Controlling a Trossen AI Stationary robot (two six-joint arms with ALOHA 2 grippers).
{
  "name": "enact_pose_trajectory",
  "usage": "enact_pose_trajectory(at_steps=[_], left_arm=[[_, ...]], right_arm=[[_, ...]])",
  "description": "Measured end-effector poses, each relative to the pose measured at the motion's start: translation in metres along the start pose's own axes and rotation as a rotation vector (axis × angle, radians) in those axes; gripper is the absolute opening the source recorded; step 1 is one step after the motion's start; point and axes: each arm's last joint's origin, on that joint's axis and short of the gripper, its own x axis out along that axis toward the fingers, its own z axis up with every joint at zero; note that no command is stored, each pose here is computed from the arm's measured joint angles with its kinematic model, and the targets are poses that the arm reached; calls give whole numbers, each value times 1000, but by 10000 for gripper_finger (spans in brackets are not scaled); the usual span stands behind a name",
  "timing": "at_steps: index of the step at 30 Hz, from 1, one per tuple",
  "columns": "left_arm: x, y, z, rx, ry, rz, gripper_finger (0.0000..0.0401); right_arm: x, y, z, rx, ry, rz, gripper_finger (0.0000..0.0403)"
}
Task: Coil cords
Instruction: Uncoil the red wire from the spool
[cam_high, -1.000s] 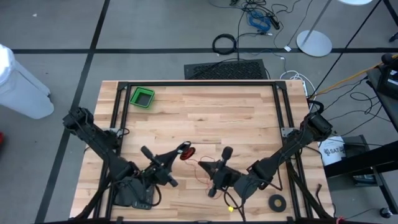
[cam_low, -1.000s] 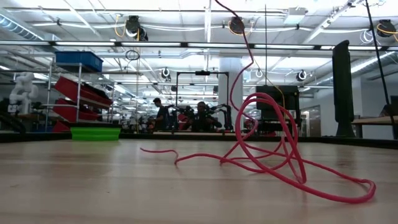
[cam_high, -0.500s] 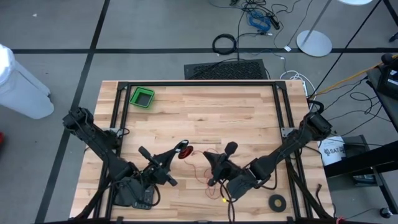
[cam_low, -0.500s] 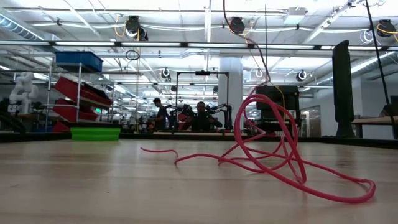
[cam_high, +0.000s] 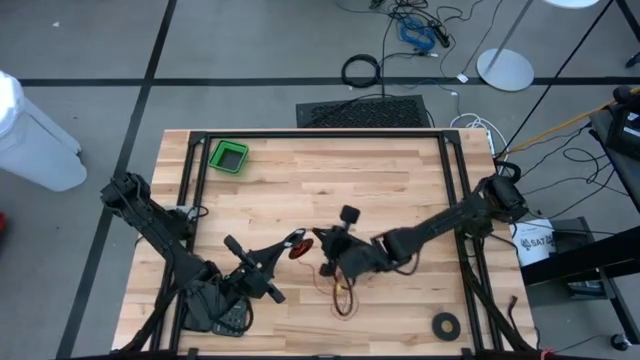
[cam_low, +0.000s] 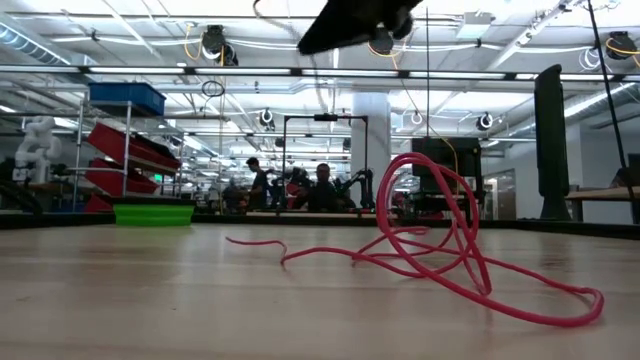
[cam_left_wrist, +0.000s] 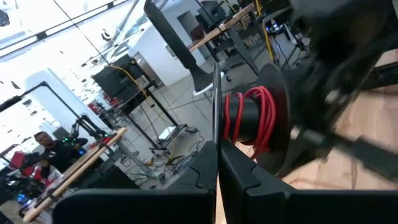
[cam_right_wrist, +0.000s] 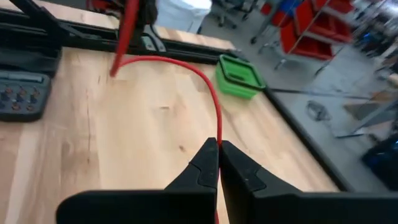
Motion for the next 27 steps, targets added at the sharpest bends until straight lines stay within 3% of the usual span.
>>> enact_pose_trajectory(at_steps=[6,10,17,27], left_arm=[[4,1,1,-23,4,8,4],[4,2,1,-30,5,10,4],[4,3,1,-45,30,48,4],[4,4,2,-49,32,51,4]], right_arm=[[32,8,-10,55,-32,94,0],[37,20,-13,63,-78,130,4],[3,37,-4,39,-128,194,42],[-46,53,4,-32,-192,6,126]])
